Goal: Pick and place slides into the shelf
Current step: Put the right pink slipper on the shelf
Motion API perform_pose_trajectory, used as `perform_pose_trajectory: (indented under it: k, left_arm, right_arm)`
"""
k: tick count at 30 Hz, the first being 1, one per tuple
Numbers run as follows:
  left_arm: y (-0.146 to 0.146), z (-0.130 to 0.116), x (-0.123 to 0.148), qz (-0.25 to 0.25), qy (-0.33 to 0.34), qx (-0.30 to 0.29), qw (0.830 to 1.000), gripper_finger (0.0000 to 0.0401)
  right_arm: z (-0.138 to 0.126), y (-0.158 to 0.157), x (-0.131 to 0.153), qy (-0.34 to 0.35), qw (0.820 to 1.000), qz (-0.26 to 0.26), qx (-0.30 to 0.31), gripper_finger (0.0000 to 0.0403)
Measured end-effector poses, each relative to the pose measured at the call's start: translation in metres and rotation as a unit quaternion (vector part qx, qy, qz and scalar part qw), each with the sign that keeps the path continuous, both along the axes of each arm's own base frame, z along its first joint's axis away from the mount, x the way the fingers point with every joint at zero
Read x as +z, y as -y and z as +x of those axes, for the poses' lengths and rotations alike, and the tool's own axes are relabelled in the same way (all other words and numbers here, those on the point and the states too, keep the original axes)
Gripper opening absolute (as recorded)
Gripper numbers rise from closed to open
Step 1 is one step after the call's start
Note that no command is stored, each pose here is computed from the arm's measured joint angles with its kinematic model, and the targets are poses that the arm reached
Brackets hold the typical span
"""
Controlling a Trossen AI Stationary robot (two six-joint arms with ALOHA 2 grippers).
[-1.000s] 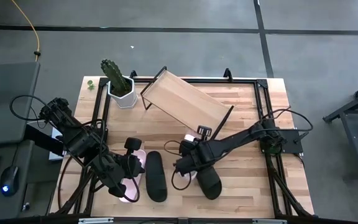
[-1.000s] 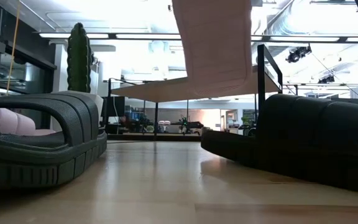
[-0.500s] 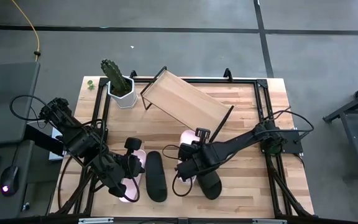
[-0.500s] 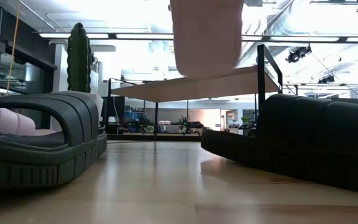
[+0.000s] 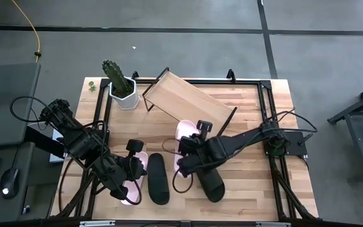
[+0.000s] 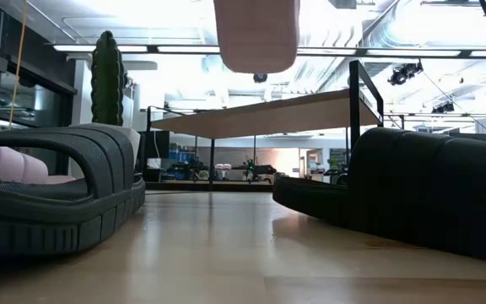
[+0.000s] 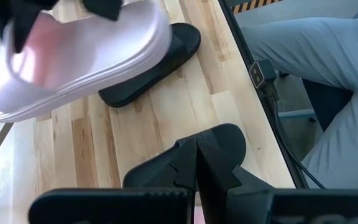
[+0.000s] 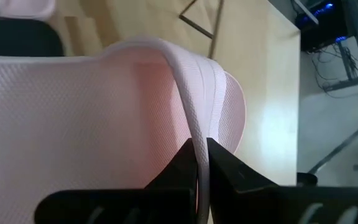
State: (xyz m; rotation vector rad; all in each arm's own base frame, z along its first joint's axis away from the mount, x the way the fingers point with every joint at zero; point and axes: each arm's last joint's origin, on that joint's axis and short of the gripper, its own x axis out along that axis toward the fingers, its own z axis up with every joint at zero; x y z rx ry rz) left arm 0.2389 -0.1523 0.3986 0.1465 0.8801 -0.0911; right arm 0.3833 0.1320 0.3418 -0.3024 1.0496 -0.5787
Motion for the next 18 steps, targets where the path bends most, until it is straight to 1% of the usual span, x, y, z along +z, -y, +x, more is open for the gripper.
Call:
perform_pose_trajectory:
  k: [5, 12, 18]
  left_arm:
    - [0.000, 0.000, 0.000, 0.000, 0.000, 0.000, 1.000, 0.0001]
    - [0.000, 0.000, 0.000, 0.000, -0.001, 0.000, 1.000, 0.0001]
    - [-0.001, -0.001, -0.001, 0.005, -0.009, -0.001, 1.000, 0.0001]
  right_arm:
    - [0.005, 0.015, 0.001, 0.002, 1.000, -0.020, -0.017, 0.0000]
    - [0.010, 0.035, 0.000, -0.001, 0.999, -0.019, -0.040, 0.0000]
    - [0.012, 0.046, 0.002, -0.001, 0.999, -0.015, -0.052, 0.0000]
